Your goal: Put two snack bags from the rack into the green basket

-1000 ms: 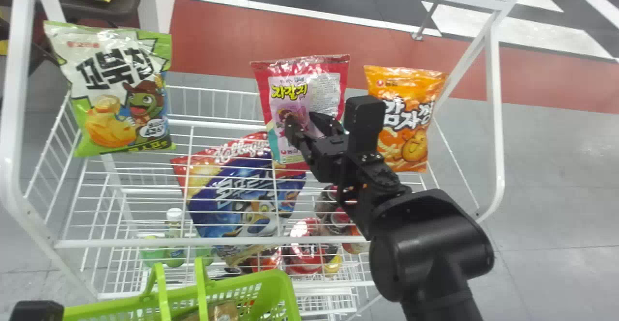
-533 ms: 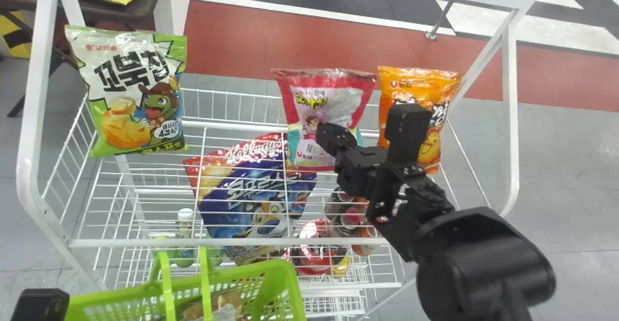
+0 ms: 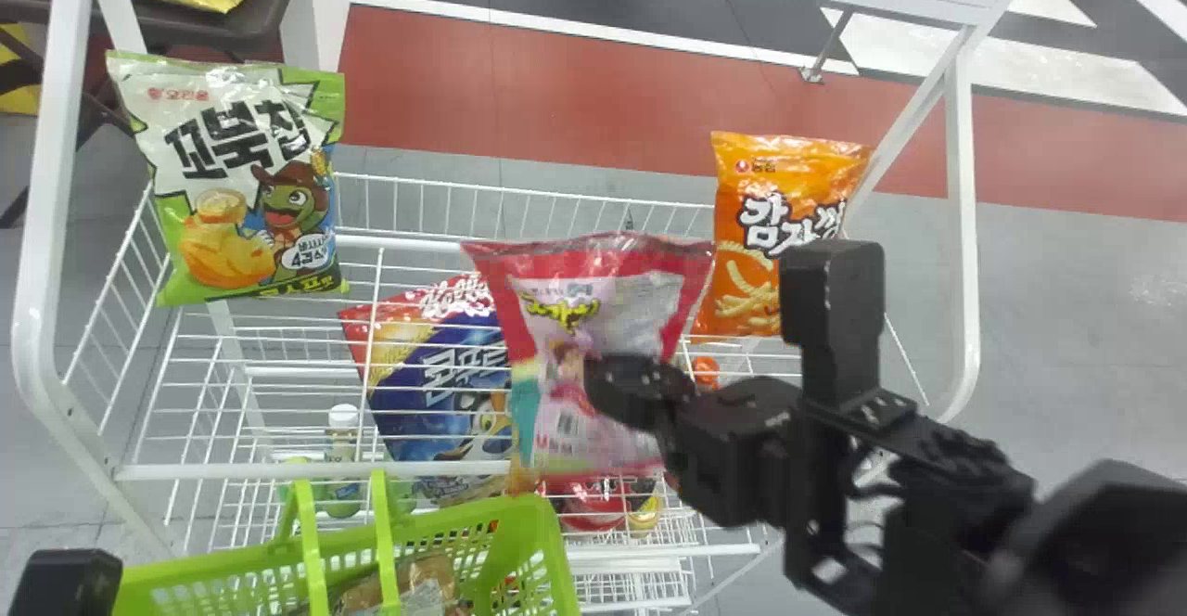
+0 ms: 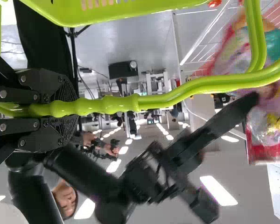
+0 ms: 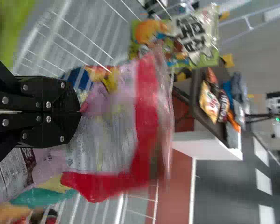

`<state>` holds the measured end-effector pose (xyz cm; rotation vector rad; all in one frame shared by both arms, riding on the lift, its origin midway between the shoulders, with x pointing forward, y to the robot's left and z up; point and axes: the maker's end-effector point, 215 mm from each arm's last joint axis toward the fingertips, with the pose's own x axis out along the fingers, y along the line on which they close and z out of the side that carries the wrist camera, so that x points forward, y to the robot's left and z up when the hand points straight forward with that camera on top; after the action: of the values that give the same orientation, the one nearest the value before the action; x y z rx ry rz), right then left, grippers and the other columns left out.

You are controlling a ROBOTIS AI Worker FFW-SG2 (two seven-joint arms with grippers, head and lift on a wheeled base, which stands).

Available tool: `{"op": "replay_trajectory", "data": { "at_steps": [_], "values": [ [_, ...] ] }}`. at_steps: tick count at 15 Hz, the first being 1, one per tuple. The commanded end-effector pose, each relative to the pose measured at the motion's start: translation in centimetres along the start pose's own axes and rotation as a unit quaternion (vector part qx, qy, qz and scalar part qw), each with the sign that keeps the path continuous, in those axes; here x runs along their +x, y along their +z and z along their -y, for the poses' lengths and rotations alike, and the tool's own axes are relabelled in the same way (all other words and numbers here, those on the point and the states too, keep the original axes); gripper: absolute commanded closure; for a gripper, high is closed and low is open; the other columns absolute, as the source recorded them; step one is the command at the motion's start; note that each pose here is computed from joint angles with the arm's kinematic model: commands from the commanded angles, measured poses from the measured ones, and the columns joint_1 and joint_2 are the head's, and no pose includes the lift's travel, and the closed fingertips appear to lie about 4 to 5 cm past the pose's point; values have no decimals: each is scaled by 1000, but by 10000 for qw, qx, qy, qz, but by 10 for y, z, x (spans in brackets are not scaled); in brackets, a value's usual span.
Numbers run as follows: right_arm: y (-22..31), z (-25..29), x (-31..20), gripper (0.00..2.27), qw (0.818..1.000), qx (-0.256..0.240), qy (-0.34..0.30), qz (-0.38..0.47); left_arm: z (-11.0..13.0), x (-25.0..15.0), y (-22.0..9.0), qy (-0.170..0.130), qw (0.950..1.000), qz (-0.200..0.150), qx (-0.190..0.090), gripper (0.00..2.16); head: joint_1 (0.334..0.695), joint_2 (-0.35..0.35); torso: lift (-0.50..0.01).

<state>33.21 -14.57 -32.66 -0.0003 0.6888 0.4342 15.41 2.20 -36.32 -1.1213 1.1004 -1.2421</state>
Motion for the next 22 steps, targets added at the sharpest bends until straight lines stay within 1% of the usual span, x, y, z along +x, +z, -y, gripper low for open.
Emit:
{"op": "replay_trajectory", "data": {
  "at_steps": [1,2,4,5,6,10,13,15,17,18,19,22],
  "values": [
    [-36,-12,-18,2243,9982,-84,86,-590,0,3,-6,-42,10000,8,-86,1187,695,-306,-2],
    [-38,-16,-21,2243,9980,-77,145,-604,0,4,-10,-53,9999,16,-133,1187,695,-322,-2],
    [-46,-32,-32,2243,9969,90,422,-651,1,6,-11,-65,9999,28,-150,1187,695,-349,-2],
    [-49,-39,-37,2243,9958,217,584,-664,1,6,-12,-77,9998,37,-158,1187,695,-350,-2],
    [-53,-53,-44,2243,9930,388,883,-679,2,7,-14,-82,9998,39,-174,1187,695,-350,-2],
    [-67,-79,-51,2243,9856,730,1294,-814,3,9,-14,-107,9997,72,-190,1187,695,-349,-2],
    [-92,-106,-47,2243,9744,1047,1651,-1112,4,14,-14,-124,9997,69,-181,1190,695,-321,-2],
    [-121,-126,-37,2243,9618,1259,1923,-1487,4,14,-14,-108,9998,67,-166,1187,695,-296,-2],
    [-149,-138,-28,2246,9522,1397,2001,-1837,4,13,-12,-107,9998,88,-156,1187,695,-261,-2],
    [-170,-144,-23,2246,9445,1501,2038,-2092,4,12,-13,-110,9998,104,-163,1190,695,-242,-2],
    [-187,-144,-18,2246,9416,1501,1969,-2281,5,12,-13,-126,9997,115,-178,1187,695,-211,-2],
    [-222,-143,-5,2246,9339,1477,1828,-2694,7,12,-15,-132,9997,110,-163,1190,695,-197,-2]
  ]
}}
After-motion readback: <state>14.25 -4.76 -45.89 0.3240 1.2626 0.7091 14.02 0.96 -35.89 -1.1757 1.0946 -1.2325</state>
